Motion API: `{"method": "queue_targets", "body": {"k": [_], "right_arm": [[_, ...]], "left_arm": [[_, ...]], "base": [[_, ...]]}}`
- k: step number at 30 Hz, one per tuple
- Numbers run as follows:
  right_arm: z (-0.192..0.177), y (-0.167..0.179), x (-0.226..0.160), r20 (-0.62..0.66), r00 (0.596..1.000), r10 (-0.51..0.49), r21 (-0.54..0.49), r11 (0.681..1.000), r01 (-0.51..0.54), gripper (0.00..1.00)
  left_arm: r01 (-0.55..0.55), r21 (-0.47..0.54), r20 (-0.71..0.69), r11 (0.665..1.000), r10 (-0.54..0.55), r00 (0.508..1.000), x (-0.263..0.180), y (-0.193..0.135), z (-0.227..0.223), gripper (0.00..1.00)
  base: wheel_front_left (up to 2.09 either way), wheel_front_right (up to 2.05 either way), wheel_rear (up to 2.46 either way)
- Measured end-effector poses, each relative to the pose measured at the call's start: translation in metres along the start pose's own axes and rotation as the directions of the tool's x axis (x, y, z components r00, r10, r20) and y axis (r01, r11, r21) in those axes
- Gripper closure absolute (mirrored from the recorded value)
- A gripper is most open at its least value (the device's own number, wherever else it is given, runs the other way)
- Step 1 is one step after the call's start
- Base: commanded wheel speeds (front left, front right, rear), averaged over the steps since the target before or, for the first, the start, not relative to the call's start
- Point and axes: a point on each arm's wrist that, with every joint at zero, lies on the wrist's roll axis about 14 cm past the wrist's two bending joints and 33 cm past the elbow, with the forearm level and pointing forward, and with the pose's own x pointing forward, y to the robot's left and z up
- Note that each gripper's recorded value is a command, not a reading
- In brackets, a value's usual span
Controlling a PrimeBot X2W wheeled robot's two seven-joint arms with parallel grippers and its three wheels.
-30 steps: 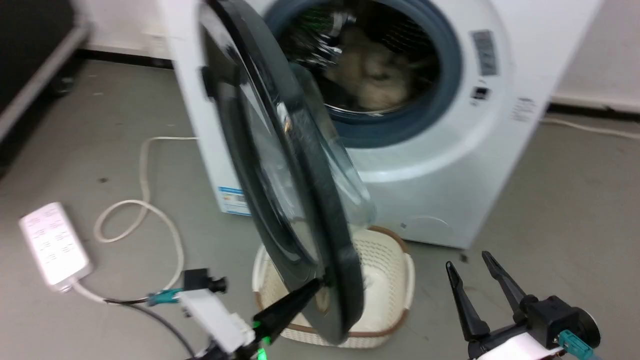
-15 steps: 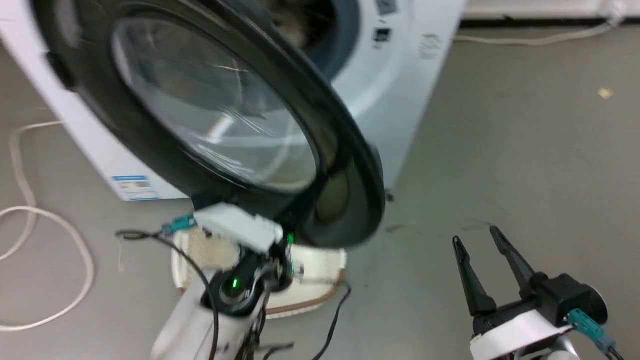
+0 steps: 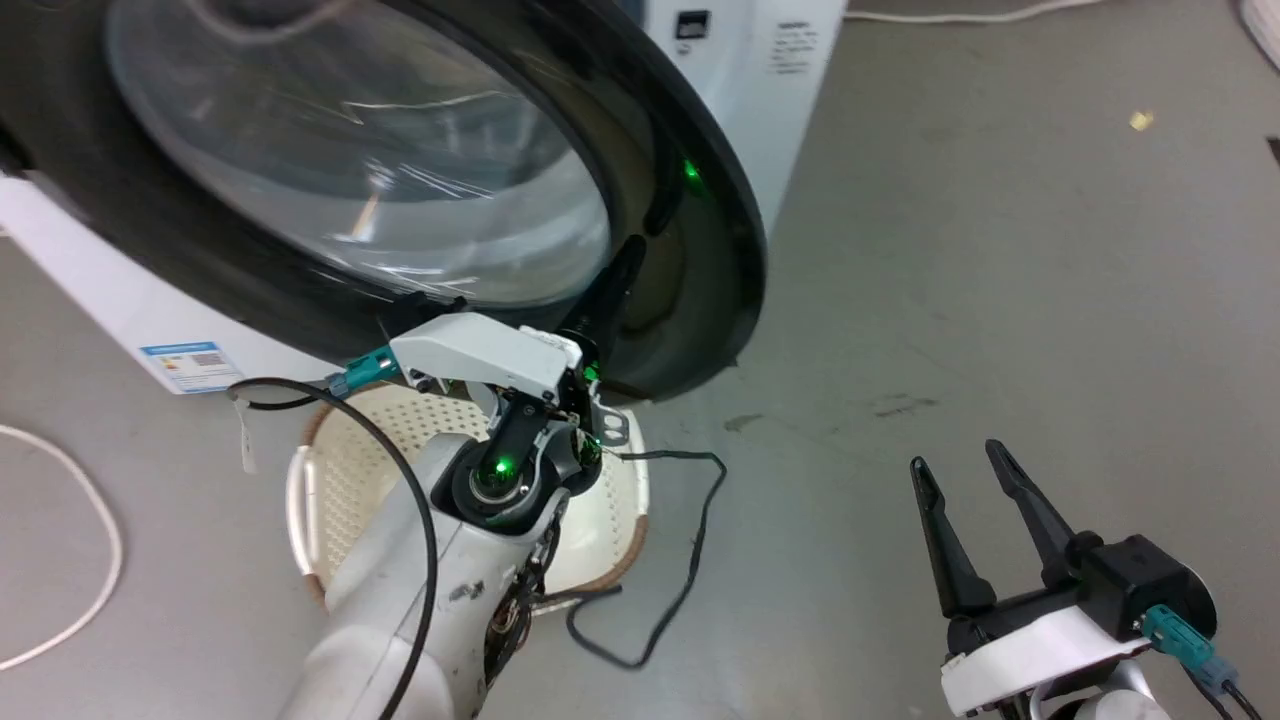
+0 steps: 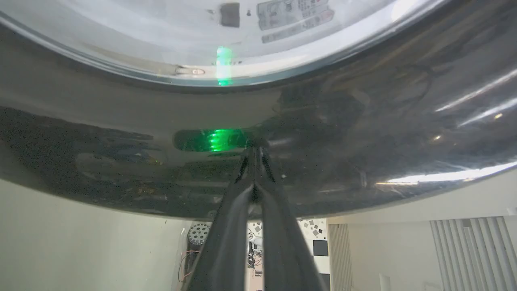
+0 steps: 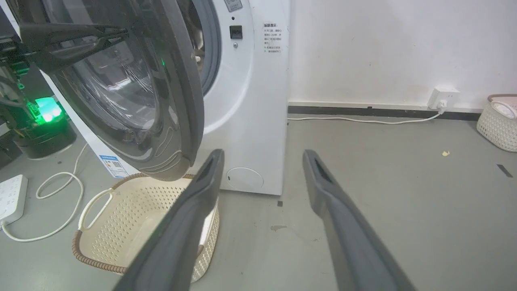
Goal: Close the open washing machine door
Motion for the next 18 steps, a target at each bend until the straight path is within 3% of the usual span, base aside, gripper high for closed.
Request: {"method": "queue_targets", "body": {"k": [4, 5, 6, 7, 8, 10, 12, 14, 18], "right_arm": [[0.007, 0.005, 0.003, 0.027, 0.999, 0.018, 0.006, 1.000, -0.018, 0.00], [0.010, 0.006, 0.003, 0.035, 0.999, 0.021, 0.008, 1.000, -0.021, 0.00], [0.011, 0.007, 0.003, 0.042, 0.999, 0.025, 0.011, 1.000, -0.025, 0.00], [0.013, 0.010, 0.003, 0.047, 0.998, 0.031, 0.014, 0.999, -0.032, 0.00], [0.014, 0.012, 0.002, 0.051, 0.998, 0.039, 0.017, 0.999, -0.040, 0.00], [0.015, 0.019, -0.001, 0.057, 0.997, 0.060, 0.020, 0.998, -0.061, 0.00], [0.016, 0.027, -0.003, 0.063, 0.994, 0.086, 0.023, 0.996, -0.088, 0.00], [0.019, 0.037, -0.002, 0.075, 0.990, 0.115, 0.025, 0.993, -0.118, 0.00], [0.031, 0.057, 0.000, 0.115, 0.978, 0.175, 0.027, 0.983, -0.179, 0.00]], "left_arm": [[0.035, 0.062, -0.029, 0.997, -0.033, 0.999, -0.020, -0.010, -0.007, 1.00], [0.035, 0.082, -0.041, 0.996, -0.032, 0.999, -0.029, -0.009, -0.011, 0.70], [0.027, 0.104, -0.043, 0.994, -0.023, 0.999, -0.041, -0.004, -0.011, 0.13], [0.019, 0.131, -0.043, 0.991, -0.013, 0.999, -0.053, 0.000, -0.012, 0.13], [0.005, 0.162, -0.033, 0.987, 0.000, 0.999, -0.066, 0.005, -0.010, 0.00], [-0.019, 0.233, 0.012, 0.972, 0.016, 1.000, -0.093, 0.011, 0.000, 0.00], [-0.045, 0.365, 0.072, 0.930, 0.021, 0.997, -0.121, 0.013, 0.015, 0.00], [-0.084, 0.522, 0.156, 0.849, 0.002, 0.988, -0.148, 0.011, 0.036, 0.00], [-0.184, 0.745, 0.282, 0.641, -0.053, 0.958, -0.199, 0.002, 0.073, 0.00]], "base": [[0.00, 0.00, 0.00], [0.00, 0.00, 0.00], [0.00, 0.00, 0.00], [0.00, 0.00, 0.00], [0.00, 0.00, 0.00], [0.00, 0.00, 0.00], [0.00, 0.00, 0.00], [0.00, 0.00, 0.00], [0.00, 0.00, 0.00]]}}
